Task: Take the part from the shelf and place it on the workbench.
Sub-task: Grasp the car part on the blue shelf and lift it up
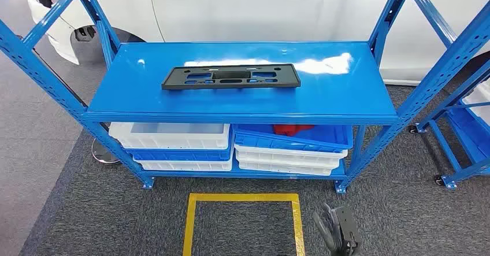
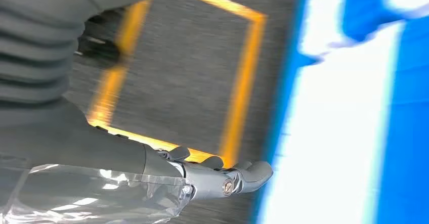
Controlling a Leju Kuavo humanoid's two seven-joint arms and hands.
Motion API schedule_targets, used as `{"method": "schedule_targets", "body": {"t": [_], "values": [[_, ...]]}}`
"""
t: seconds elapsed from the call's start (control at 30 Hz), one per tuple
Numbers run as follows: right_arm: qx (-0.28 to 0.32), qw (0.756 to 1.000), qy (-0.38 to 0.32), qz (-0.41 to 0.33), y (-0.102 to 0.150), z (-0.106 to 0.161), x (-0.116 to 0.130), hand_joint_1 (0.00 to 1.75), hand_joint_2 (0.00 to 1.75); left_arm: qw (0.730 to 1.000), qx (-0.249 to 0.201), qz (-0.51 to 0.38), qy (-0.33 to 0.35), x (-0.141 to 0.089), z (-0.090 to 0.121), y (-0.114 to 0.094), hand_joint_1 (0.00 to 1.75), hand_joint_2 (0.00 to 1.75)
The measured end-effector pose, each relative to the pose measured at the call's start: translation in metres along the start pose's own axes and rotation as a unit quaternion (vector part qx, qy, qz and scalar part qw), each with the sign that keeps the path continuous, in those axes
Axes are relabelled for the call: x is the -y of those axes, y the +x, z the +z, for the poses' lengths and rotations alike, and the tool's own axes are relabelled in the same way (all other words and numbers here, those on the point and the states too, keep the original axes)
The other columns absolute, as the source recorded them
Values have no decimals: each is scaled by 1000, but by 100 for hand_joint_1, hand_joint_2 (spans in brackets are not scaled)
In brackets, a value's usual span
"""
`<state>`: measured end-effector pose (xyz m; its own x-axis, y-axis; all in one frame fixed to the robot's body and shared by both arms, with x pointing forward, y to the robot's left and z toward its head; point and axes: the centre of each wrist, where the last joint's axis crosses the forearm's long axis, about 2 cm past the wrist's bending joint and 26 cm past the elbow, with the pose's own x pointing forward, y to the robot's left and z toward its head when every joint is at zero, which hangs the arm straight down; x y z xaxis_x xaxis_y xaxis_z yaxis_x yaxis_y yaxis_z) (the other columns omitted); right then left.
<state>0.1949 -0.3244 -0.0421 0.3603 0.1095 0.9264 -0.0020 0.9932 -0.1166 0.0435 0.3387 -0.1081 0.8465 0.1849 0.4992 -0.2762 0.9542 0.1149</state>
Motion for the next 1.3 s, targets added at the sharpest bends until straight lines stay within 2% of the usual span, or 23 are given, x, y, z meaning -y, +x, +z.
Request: {"method": "schedule_targets", "body": {"t": [0.07,0.2,0.33,0.37,0.43,0.47,0.5,0.57,0.77,0.93,1.03,1.3], "values": [[24,1000,0,-1,11,-7,2,0,0,1000,0,0,0,0,0,-1,0,0],[131,991,5,-2,61,-34,6,0,0,1000,2,-4,-1,1,1,-2,0,0],[233,972,15,-3,113,-51,8,0,0,1000,8,-6,-1,1,-1,1,0,0],[256,966,18,-3,125,-53,9,0,44,1000,10,-7,-1,1,-1,1,0,0],[302,953,23,-2,150,-57,10,0,44,1000,13,-8,-2,2,-1,2,0,0],[324,946,25,-2,162,-58,10,0,87,1000,14,-8,-2,2,-1,3,0,0],[345,938,28,-2,174,-59,10,0,87,1000,15,-9,-2,3,-1,3,0,0],[384,923,38,-3,195,-59,10,0,175,1000,15,-8,-2,2,-1,2,0,0],[488,868,90,3,255,-48,3,0,175,1000,13,1,1,7,0,0,0,0],[561,820,112,22,292,-28,-12,0,175,1000,10,7,3,12,0,0,0,0],[588,801,101,48,305,-20,-23,0,175,1000,8,9,5,13,0,0,0,0],[617,772,52,147,315,-11,-50,0,175,1000,7,15,8,14,0,0,0,0]]}}
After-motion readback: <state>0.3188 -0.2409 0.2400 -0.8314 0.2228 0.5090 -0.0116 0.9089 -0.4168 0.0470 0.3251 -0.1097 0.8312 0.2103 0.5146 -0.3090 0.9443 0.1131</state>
